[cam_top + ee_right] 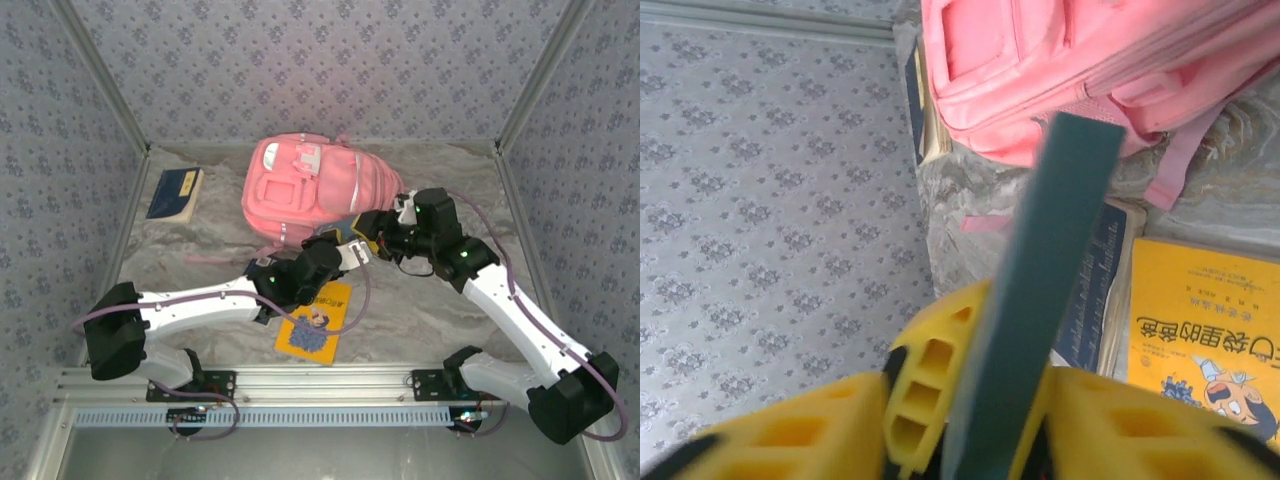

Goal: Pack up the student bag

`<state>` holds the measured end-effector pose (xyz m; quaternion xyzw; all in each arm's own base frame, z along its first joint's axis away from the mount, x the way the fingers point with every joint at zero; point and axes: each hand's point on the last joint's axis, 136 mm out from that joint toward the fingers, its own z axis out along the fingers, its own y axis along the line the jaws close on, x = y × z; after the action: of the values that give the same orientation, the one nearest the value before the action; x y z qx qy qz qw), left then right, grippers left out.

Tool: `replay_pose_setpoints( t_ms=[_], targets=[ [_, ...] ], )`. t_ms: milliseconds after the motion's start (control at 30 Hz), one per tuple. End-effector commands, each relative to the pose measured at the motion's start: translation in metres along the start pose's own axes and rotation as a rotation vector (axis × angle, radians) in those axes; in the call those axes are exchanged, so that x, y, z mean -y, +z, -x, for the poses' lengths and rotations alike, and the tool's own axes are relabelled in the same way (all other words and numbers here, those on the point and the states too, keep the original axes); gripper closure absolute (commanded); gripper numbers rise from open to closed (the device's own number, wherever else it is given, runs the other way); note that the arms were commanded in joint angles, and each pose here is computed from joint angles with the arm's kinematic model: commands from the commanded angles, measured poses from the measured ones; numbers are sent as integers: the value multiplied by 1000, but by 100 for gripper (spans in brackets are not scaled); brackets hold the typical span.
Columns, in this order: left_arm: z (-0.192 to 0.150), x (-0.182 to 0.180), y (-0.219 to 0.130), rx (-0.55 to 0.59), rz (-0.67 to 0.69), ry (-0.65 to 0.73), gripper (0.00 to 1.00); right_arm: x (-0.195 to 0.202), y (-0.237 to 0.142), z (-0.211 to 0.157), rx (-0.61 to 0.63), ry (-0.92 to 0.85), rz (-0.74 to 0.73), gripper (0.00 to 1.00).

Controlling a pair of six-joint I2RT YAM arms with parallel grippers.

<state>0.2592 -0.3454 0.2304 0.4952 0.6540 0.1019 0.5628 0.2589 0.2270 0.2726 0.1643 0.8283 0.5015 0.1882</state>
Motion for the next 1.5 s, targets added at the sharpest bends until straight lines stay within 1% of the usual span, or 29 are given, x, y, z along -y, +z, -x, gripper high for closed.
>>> replay_pose_setpoints(
  t_ms=[0,33,67,133,167,233,267,367,433,567,667,900,1033,1200,1300,1467],
  targets=[
    [9,-13,-11,52,-14,-160,100,-13,-33,14,141,-109,-14,27],
    [8,-19,-13,54,-24,-236,100,-10,-42,18,184,-136,-43,23],
    [6,-24,-14,62,-58,-343,100,-7,-50,22,228,-171,-61,20],
    [2,-34,-16,76,-140,-587,100,-6,-64,25,295,-212,-59,19],
    [0,-42,-17,91,-181,-737,100,-2,-69,27,324,-227,-63,19],
    [4,-52,-23,158,-271,-991,100,7,-73,27,353,-240,-77,19],
    [8,-59,-27,211,-296,-1081,100,12,-72,27,360,-246,-85,20],
    [22,-75,-41,338,-339,-1260,100,23,-68,25,367,-256,-70,19],
    [27,-82,-48,387,-358,-1350,100,26,-61,25,376,-239,-25,18],
    [28,-93,-54,467,-392,-1553,100,14,-42,16,329,-182,161,10],
    [22,-96,-53,498,-404,-1693,100,4,-31,11,301,-160,262,5],
    [5,-103,-53,558,-380,-1890,100,-12,-6,-1,263,-124,418,4],
    [4,-106,-54,591,-391,-1943,100,-25,10,-8,227,-94,502,7],
    [2,-110,-58,623,-391,-1985,100,-29,26,-12,211,-63,526,12],
    [3,-112,-59,633,-396,-1995,100,-36,28,-14,213,-58,565,20],
    [2,-111,-58,625,-396,-2007,100,-51,25,-13,227,-53,652,44]
  ],
)
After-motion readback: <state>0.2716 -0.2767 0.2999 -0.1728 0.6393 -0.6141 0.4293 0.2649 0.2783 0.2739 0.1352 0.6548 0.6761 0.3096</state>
